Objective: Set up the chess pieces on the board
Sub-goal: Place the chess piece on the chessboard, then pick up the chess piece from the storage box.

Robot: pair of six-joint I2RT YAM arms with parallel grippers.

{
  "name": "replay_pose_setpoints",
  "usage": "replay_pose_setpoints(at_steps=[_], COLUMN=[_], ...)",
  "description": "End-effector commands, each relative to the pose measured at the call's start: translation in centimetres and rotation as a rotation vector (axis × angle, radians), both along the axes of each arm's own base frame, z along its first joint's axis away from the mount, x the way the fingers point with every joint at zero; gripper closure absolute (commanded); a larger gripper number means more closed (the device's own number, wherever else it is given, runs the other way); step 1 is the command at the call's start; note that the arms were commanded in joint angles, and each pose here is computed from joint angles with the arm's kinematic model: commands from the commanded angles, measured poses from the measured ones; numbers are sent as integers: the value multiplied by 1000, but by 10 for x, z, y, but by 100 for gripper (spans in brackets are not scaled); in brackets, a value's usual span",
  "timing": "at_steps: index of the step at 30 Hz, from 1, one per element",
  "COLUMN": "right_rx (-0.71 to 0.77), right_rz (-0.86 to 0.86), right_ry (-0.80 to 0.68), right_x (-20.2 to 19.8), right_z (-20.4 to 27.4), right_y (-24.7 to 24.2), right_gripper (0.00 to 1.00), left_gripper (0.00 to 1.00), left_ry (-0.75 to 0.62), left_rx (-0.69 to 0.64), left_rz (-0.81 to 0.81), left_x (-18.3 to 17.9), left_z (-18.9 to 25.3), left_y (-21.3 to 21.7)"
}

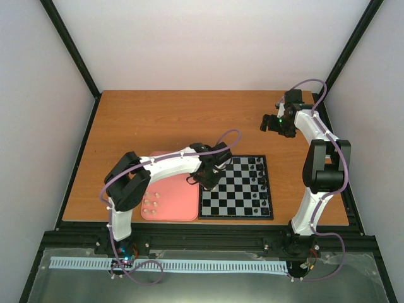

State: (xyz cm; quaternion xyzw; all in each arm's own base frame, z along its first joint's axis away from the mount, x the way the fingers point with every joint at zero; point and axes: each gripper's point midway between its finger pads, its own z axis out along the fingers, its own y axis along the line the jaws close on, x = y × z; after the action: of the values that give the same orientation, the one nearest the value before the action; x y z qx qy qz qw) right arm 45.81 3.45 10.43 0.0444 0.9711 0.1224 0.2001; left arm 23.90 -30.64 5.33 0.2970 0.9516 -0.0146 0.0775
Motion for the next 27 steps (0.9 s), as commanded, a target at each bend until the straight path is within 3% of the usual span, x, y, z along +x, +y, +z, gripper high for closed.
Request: replay_pose_setpoints(at_steps=[1,6,14,19,22,27], right_rx=[8,8,16,19,19,23], right_rz=[16,18,22,30,33,41], right_ry=[-32,-42,-46,-44,-44,-36], right_x=[5,5,4,5,4,3], right_z=[12,16,18,17,16,13], right_y=[4,5,9,13,14,17], right_gripper=[0,0,0,0,0,0], left_gripper=[68,64,43,26,26,27], left_ry=[-62,-93,-166,-105,-72,-28], left_rx=[-36,-83,-134,-100,-96,-53], left_rz=[13,22,119,421,557,602], left_x=[10,6,9,20,16,-2], left_z=[38,73,120,99,86,60], left_y=[1,5,33,107,144,165])
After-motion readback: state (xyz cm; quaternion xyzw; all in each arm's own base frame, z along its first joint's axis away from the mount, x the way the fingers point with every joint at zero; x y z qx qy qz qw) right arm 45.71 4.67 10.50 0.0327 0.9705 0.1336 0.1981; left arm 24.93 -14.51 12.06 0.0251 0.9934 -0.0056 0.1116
